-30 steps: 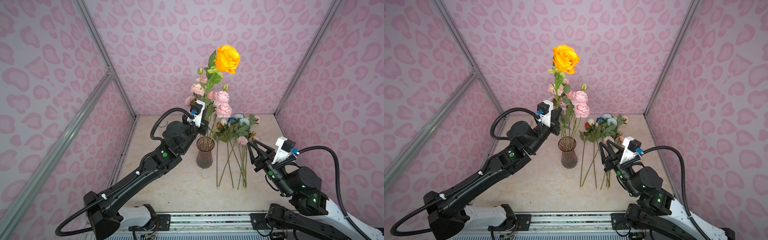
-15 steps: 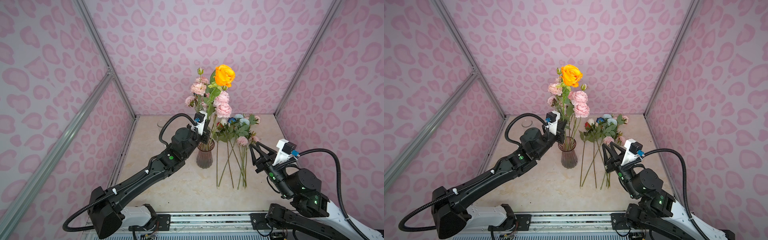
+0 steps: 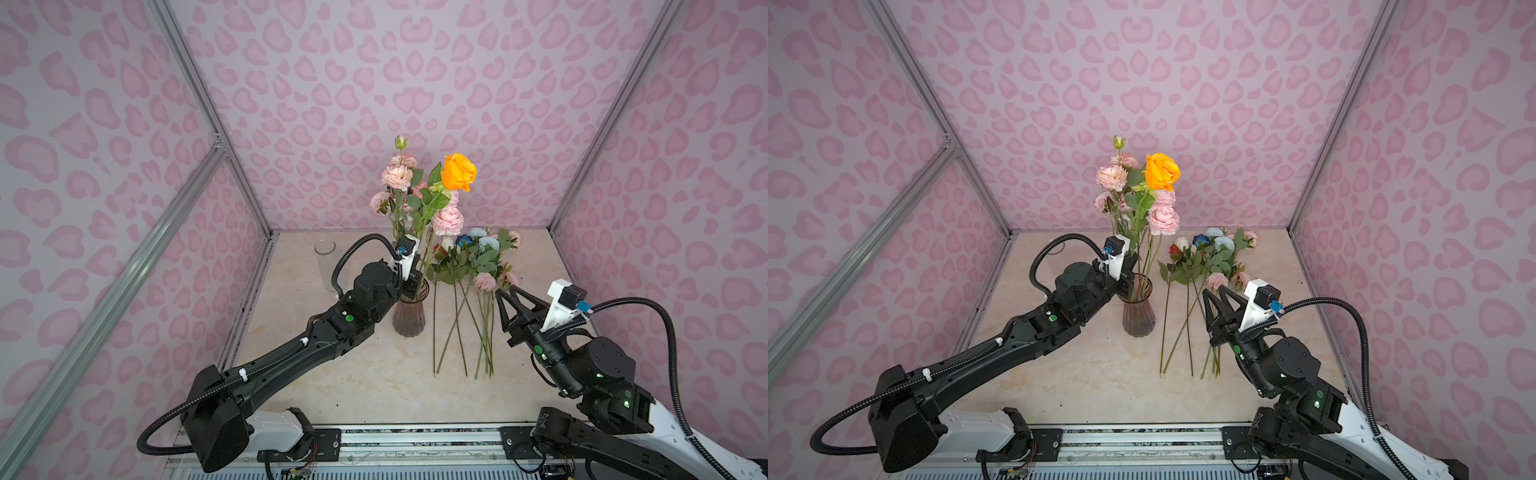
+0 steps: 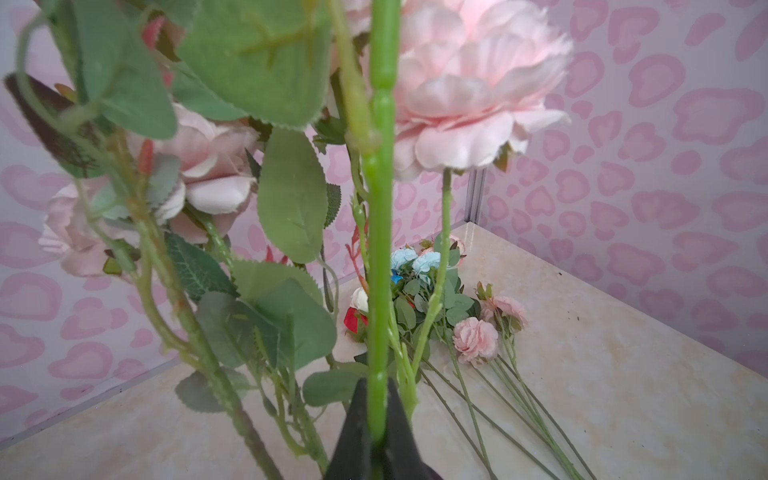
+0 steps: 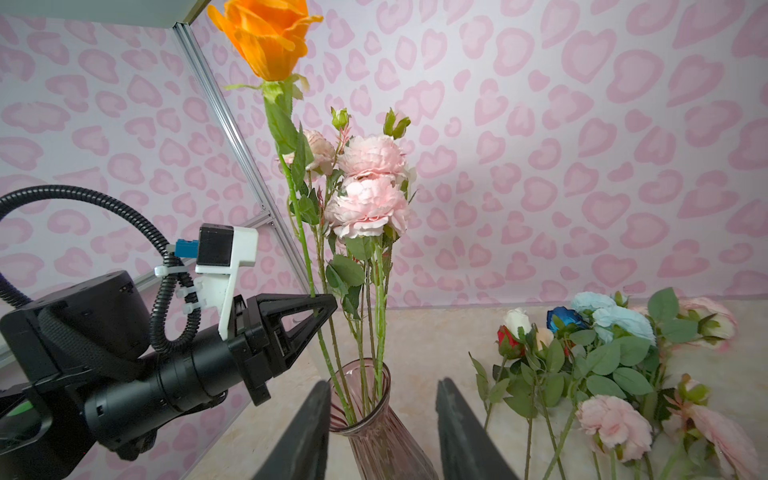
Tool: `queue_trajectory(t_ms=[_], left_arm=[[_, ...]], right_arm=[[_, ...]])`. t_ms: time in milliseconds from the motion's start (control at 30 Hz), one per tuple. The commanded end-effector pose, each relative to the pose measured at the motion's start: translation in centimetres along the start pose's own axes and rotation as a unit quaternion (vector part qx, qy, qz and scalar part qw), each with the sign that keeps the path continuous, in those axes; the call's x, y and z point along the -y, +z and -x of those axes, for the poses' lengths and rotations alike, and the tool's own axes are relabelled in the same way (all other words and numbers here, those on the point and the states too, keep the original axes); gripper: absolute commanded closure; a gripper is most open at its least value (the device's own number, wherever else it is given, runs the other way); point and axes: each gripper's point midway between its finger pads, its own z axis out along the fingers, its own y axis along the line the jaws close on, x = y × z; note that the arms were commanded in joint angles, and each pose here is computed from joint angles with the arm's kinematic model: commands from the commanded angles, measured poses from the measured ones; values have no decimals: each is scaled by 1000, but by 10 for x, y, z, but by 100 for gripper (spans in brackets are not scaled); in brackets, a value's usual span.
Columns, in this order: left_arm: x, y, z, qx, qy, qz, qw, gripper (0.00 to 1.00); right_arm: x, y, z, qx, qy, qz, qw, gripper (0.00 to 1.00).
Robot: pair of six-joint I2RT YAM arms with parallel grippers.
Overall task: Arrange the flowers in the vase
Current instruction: 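Lower the orange rose stem into the vase with the left gripper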
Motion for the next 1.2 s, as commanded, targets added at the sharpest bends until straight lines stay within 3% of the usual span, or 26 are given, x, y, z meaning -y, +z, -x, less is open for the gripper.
queue_trajectory(t_ms=[0, 233, 600, 767, 1167], left_arm=[[1, 2, -6, -4, -10, -3, 1000, 97], [2, 1, -14, -14, -20, -6, 1000, 94], [-2, -8, -18, -17, -32, 0, 999, 75], [-3, -16, -14, -11, -39, -2, 999, 74], [-14, -81, 31, 39, -68, -21, 997, 70]], right_arm=[[4, 0, -2, 1, -1, -9, 1000, 57], [7, 0, -2, 1, -3, -15, 1000, 57], [7, 1, -3, -2, -3, -16, 1000, 57], [6, 2, -6, -6, -1, -12, 1000, 57], [14, 10, -11, -25, -28, -39, 999, 56]])
